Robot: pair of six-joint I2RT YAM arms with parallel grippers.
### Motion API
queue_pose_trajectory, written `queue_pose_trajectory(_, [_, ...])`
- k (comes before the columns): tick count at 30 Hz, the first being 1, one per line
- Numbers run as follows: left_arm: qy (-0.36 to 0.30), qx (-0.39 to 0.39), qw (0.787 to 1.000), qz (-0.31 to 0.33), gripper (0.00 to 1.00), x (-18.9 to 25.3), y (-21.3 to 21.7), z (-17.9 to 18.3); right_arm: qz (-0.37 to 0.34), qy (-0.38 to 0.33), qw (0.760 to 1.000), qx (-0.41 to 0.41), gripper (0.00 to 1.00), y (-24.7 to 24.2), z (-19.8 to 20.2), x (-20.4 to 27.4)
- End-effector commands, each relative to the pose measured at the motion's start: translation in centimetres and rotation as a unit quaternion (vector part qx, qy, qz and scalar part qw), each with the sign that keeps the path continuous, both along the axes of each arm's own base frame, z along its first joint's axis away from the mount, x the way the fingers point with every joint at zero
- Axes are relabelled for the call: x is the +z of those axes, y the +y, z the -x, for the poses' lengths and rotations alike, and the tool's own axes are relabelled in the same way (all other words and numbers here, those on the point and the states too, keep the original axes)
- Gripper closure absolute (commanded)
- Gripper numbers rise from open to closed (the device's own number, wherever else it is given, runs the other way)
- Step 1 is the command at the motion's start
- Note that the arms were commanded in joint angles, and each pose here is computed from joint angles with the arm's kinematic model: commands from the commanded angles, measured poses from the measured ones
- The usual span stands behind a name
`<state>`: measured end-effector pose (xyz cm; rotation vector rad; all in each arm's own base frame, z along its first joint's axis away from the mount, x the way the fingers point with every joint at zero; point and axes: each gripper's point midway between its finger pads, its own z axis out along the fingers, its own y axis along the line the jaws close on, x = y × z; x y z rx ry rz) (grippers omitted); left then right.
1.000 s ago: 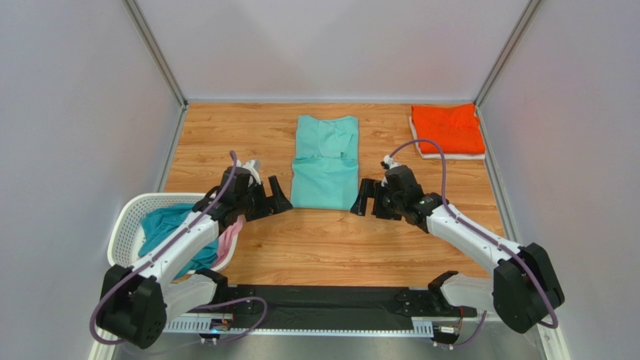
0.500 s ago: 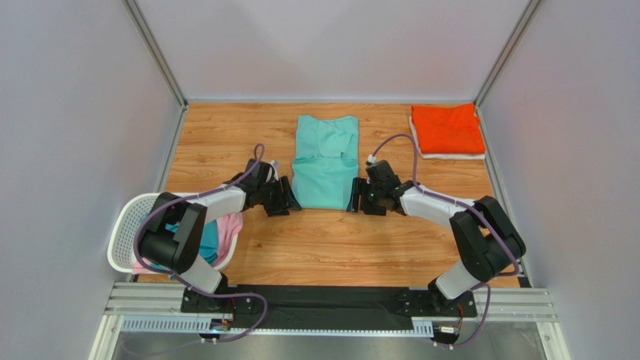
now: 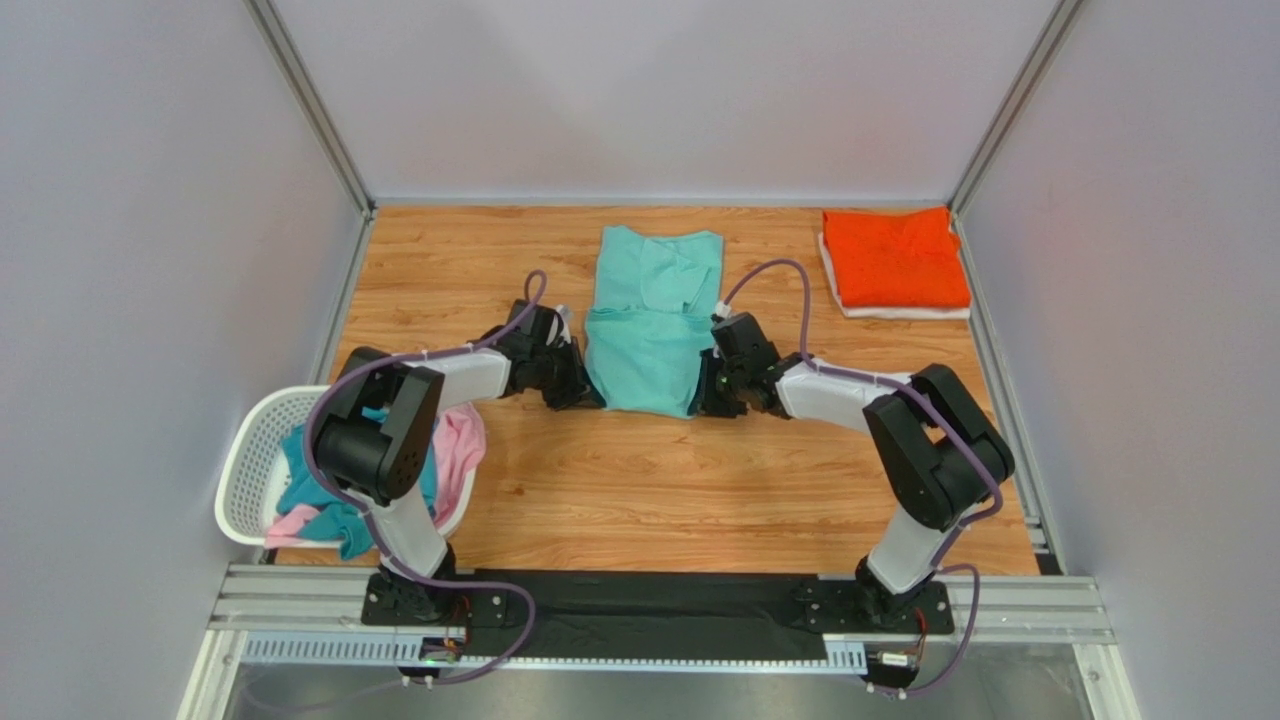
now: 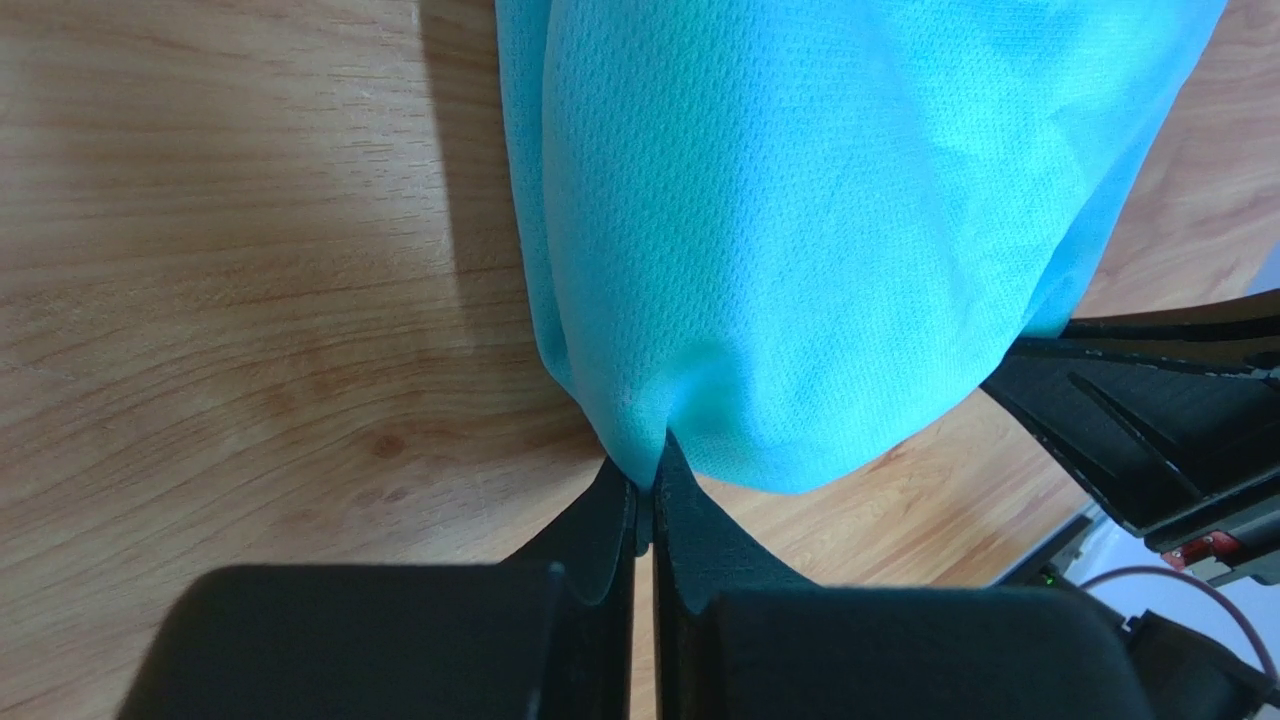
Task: Fold and stack the t-shirts
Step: Fold the tshirt
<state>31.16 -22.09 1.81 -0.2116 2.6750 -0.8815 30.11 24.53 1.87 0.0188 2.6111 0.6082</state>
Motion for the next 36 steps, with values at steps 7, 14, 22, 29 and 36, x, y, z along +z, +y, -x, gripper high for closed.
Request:
queue_pose_trajectory(7, [-0.015, 0.000, 0.999, -0.028, 1.00, -0.2, 1.5, 2.6, 0.003, 0.012, 0.999, 0.029, 1.00, 1.1, 2.1, -0.6])
queue_pose_trajectory(14, [-0.028, 0.000, 0.999, -0.030, 1.00, 0.8, 2.0, 6.4, 0.004, 0.000, 0.998, 0.064, 1.00, 2.0, 6.0, 1.3])
queue_pose_trajectory(22, [-0.053, 0.019, 0.997, -0.056, 1.00, 2.4, 4.0, 12.2, 0.009, 0.001, 0.997, 0.073, 1.00, 1.4, 11.9, 2.3])
queue_pose_trajectory(29, [-0.068, 0.028, 0.997, -0.026, 1.00, 4.1, 5.4, 17.4, 0.008, 0.011, 0.996, 0.093, 1.00, 0.7, 17.7, 4.2])
queue_pose_trajectory(36, [-0.087, 0.004, 0.995, 0.050, 1.00, 7.0, 4.2, 20.0, -0.024, 0.007, 0.994, 0.110, 1.00, 1.2, 21.0, 7.1])
